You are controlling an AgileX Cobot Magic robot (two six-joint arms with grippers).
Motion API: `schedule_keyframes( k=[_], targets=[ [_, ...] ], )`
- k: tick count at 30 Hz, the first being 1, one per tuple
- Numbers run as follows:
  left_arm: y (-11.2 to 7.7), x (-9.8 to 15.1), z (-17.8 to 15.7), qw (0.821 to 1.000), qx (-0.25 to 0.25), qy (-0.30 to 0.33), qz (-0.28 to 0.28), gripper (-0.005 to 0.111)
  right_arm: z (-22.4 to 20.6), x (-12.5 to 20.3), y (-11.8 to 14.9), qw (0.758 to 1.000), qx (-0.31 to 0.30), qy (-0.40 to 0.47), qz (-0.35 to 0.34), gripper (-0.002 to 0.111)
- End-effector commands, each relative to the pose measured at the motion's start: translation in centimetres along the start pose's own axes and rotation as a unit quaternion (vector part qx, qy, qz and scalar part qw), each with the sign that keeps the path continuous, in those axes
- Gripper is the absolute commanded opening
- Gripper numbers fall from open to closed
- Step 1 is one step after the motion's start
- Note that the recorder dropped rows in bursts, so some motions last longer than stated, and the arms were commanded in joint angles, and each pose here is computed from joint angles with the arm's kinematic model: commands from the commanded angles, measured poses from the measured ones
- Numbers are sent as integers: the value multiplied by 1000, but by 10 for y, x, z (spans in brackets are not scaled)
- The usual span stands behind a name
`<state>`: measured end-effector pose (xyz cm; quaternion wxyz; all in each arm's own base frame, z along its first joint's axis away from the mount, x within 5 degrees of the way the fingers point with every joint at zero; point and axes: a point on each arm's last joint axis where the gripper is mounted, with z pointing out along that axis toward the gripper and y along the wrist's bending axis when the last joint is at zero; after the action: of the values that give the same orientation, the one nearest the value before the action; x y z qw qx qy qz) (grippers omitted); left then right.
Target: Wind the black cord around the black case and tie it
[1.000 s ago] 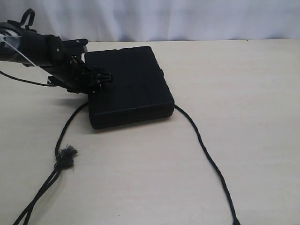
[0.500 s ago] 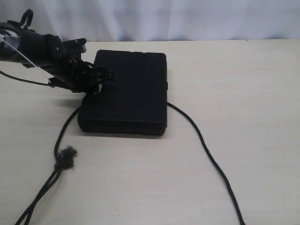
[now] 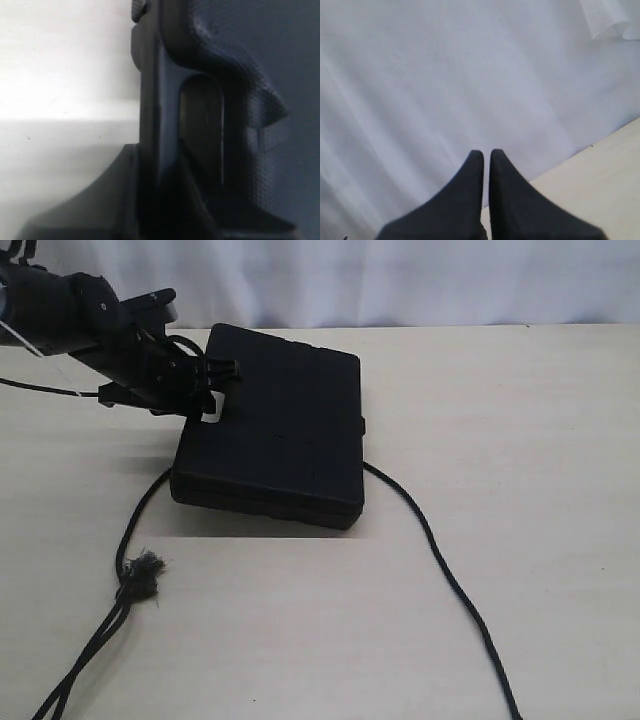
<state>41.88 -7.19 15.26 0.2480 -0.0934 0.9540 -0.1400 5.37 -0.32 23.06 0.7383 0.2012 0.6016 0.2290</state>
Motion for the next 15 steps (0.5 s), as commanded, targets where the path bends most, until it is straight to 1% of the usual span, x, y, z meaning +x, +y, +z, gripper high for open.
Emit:
schedule_keyframes(
  k=[1,2,4,7,10,12,15],
  targets=[
    [-11,-14,-23,999,23,-45,-20,0,-1,-28,22,998,-32,-29,-37,4],
    [-12,-14,-25,998,24,-45,-19,0,1,-35,27,997,-35,-29,-58,4],
    [-13,-15,-30,998,27,-47,-20,0,9,-45,38,996,-33,-6,-77,4],
    [-16,-15,-35,998,38,-40,-35,0,31,-56,47,996,-17,24,-84,4],
    [-18,-16,-40,998,41,-42,-35,0,59,-57,51,994,8,72,-85,4],
    [-20,-17,-45,997,46,-45,-38,0,79,-54,51,991,27,112,-62,4],
    [-22,-18,-50,997,51,-48,-42,0,108,-42,50,980,65,188,28,4]
  ],
)
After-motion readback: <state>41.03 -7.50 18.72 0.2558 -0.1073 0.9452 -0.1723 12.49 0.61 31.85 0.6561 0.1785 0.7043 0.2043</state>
